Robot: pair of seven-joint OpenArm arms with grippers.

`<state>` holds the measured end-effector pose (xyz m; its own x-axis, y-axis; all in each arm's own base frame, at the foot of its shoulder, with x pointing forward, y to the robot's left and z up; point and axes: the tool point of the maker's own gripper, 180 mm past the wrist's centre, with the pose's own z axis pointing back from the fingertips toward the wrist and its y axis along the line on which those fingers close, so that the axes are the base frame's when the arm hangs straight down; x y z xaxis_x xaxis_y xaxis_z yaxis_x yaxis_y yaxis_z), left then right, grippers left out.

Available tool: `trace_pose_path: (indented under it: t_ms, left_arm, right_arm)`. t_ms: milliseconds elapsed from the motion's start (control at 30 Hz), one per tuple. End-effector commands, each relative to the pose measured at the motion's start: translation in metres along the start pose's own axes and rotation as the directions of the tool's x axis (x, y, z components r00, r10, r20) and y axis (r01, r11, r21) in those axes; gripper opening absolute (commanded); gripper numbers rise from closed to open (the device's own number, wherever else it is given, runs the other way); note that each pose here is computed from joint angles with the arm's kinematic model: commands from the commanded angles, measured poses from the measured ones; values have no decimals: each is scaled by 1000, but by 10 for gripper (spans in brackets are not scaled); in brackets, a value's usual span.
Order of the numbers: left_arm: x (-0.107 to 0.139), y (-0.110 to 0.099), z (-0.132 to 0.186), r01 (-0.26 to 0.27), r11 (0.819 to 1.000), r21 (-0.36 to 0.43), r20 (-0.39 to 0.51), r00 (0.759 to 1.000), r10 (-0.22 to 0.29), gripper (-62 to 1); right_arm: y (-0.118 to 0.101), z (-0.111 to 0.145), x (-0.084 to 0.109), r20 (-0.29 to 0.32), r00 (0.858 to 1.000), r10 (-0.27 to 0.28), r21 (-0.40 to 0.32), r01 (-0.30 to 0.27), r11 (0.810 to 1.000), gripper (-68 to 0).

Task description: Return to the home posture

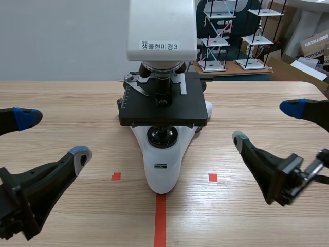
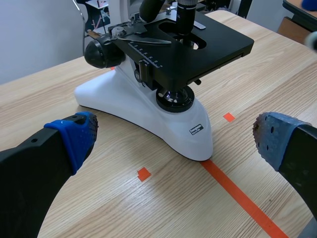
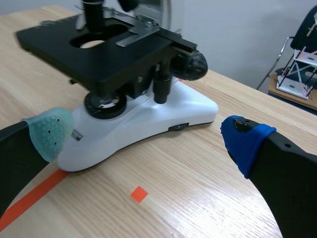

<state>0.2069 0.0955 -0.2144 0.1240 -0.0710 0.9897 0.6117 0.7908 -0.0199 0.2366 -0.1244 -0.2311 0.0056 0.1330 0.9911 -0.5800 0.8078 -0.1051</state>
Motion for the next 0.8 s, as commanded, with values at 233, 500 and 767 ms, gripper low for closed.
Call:
trace_pose_path:
  t_ms: [233,500,767]
  left_arm:
    - [5,0,0,-7,1000,5,25,1000,7,14]
    - [5,0,0,-7,1000,5,25,1000,7,14]
    - [5,0,0,-7,1000,5,25,1000,7,14]
  right_arm:
    - [19,34,26,-19,1000,14,15,-14,1000,4]
    - [27,41,30,-6,1000,-5,26,5,1000,4]
    - [27,40,30,-3,1000,-3,25,3,1000,4]
